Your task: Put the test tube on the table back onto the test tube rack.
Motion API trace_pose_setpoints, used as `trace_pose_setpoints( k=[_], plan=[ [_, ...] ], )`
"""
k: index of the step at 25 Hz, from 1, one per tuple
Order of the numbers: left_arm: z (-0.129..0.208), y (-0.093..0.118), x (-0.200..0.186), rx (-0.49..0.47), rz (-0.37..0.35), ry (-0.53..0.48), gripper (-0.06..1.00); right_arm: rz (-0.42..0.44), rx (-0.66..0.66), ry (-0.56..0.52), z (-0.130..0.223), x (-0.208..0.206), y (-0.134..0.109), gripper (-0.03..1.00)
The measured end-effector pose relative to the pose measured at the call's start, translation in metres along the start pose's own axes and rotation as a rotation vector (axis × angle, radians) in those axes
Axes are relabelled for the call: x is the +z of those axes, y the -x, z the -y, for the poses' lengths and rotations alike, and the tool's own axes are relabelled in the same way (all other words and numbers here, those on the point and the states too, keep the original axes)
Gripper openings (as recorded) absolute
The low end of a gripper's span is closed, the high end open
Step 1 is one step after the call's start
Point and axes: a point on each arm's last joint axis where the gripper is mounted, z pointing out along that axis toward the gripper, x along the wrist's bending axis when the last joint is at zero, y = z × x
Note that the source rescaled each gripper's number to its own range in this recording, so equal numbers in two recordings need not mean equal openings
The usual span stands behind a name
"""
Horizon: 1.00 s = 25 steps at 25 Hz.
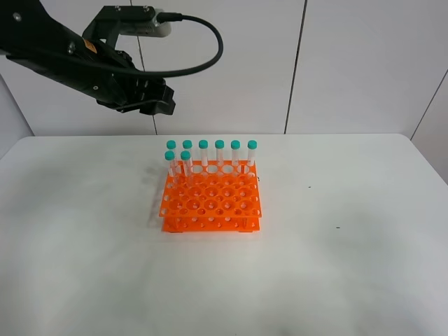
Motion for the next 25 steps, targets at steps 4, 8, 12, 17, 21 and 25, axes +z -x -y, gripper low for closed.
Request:
trace_pose_setpoints(
  k=[4,8,12,17,21,25],
  plan=[
    [0.013,-0.031,0.031,-0.047,-0.03,-0.267,1.0,0.0,0.0,0.0,0.0,0.0,0.0,1.0],
    [0.03,-0.062,0.044,-0.131,-0.075,-0.427,1.0,0.0,0.0,0.0,0.0,0.0,0.0,1.0],
    [0.04,-0.102,0.031,-0.214,-0.174,-0.494,1.0,0.0,0.0,0.0,0.0,0.0,0.0,1.0],
    [0.055,-0.14,0.015,-0.331,-0.254,-0.576,0.99,0.0,0.0,0.0,0.0,0.0,0.0,1.0],
    [0.063,-0.14,0.009,-0.365,-0.248,-0.668,0.99,0.0,0.0,0.0,0.0,0.0,0.0,1.0],
    [0.064,-0.138,0.005,-0.369,-0.243,-0.701,0.99,0.0,0.0,0.0,0.0,0.0,0.0,1.0]
  ],
)
